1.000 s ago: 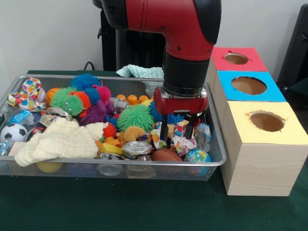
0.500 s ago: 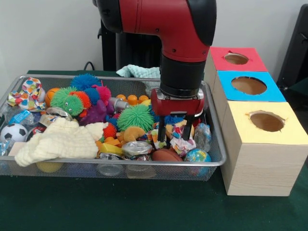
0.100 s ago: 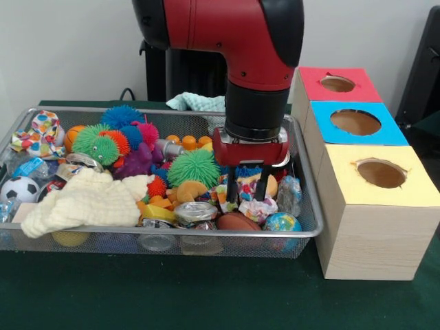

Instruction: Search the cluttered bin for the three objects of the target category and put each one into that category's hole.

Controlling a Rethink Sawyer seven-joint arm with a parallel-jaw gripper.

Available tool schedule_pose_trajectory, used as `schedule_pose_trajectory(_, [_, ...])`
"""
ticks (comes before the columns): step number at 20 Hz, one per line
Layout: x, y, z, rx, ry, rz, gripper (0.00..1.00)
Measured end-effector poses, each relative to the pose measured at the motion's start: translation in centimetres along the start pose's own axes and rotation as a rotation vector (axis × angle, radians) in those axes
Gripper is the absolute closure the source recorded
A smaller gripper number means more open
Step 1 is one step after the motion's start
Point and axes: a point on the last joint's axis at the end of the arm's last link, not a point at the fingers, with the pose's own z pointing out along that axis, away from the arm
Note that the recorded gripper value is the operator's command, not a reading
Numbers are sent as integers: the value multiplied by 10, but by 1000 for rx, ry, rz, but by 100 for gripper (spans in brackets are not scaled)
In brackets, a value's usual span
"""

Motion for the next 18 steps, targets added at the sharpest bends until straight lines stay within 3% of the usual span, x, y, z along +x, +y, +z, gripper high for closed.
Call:
schedule_pose_trajectory(5, [-2,2,5,-69,12,64,100])
schedule_pose_trajectory(12, [2,-5,10,-161,94,146,100])
schedule_pose_trajectory(18, [-1,0,9,-182,97,148,100])
